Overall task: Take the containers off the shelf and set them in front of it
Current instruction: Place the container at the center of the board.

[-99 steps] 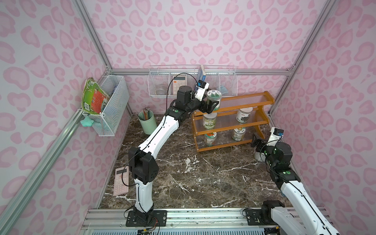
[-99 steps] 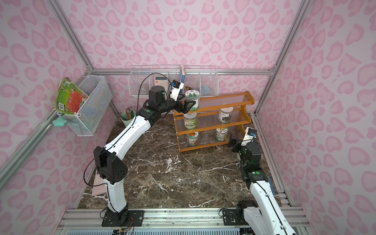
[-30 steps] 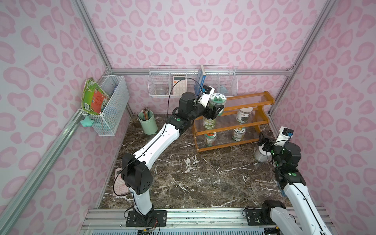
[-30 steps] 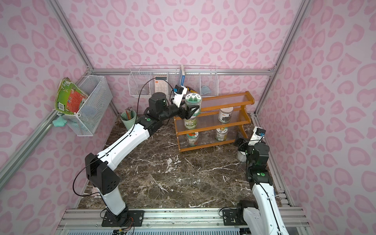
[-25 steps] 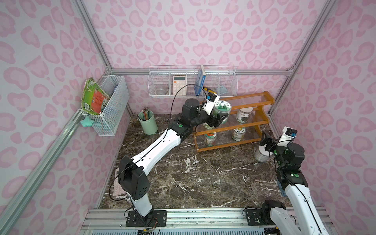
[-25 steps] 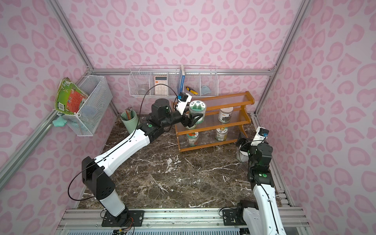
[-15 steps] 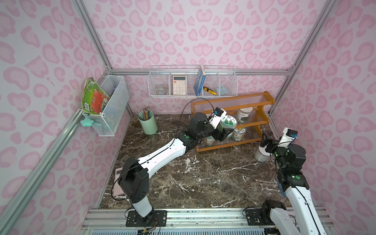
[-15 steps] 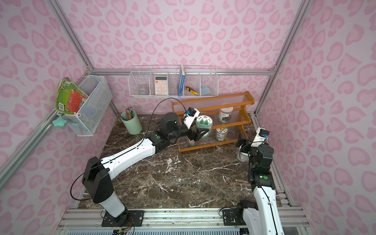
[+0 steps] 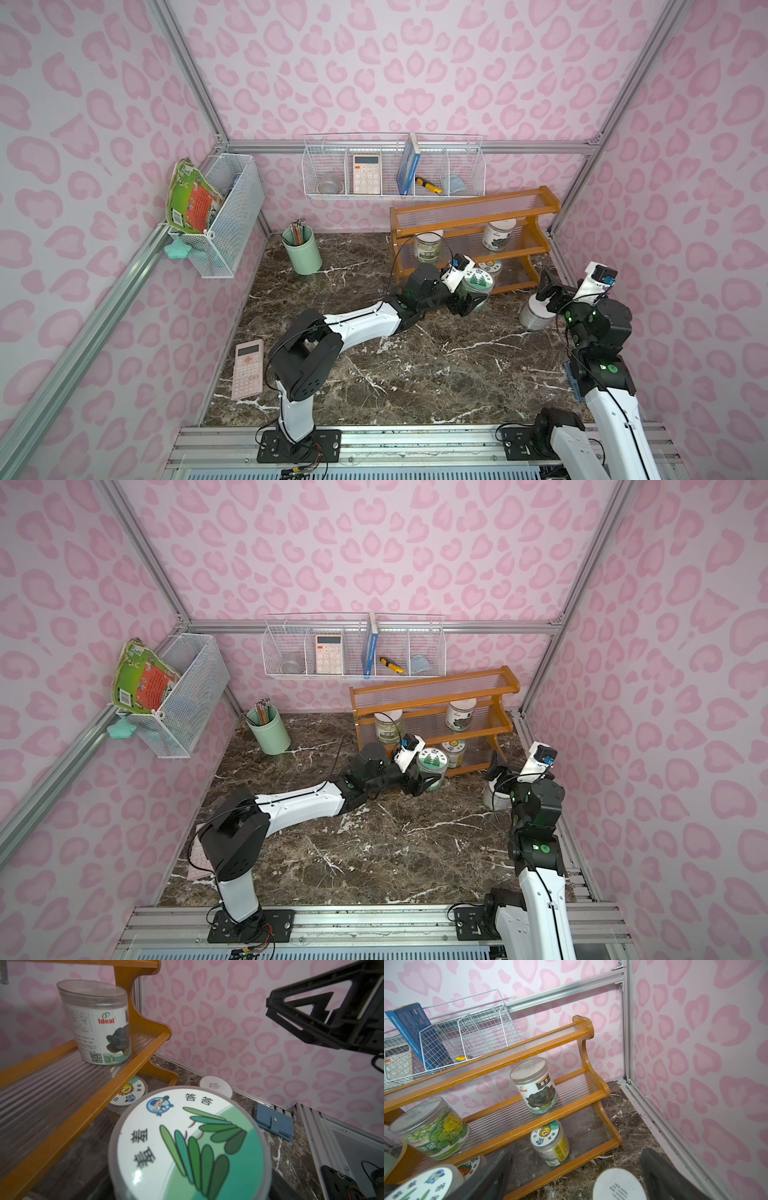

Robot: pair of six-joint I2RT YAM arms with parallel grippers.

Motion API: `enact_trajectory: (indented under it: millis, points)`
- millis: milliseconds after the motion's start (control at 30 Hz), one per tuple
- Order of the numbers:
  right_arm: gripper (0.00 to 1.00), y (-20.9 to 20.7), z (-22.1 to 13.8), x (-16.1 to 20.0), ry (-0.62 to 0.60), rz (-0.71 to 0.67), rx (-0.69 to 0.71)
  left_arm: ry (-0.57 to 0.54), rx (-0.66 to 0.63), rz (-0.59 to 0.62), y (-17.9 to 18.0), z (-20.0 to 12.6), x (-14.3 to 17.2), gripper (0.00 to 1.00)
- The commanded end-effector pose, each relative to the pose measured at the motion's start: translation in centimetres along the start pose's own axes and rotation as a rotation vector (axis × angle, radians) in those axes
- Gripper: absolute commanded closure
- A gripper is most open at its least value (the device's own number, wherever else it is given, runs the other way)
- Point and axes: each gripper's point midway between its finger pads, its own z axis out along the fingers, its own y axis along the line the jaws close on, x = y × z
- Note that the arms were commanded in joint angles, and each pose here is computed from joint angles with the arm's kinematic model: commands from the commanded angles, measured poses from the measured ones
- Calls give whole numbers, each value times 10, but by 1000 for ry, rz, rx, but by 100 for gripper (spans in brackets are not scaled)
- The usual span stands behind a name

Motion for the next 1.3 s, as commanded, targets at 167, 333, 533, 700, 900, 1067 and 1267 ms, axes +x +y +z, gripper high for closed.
enact_trajectory:
  millis: [167, 333, 533, 700, 900, 1067, 1267]
  points:
    - [1, -1, -5, -4, -21, 8, 9, -94, 23, 38, -1, 17, 5, 33]
    - [1, -3, -6, -3, -26, 9, 13, -68, 40, 56, -1, 31, 26, 34]
    - [1, -2, -7, 1, -25, 16, 5, -51, 39, 47, 1, 41, 46, 34]
    - [1, -1, -7, 5, -26, 31, -7, -33, 49, 44, 0, 52, 62, 34]
    - [1, -1, -9, 5, -28, 26, -8, -9, 65, 82, -13, 62, 76, 34]
    - [1, -1, -9, 6, -32, 28, -9, 7, 60, 91, -14, 68, 86, 33]
    - [1, 0, -9, 7, -33, 35, -16, 35, 47, 82, -9, 73, 101, 30]
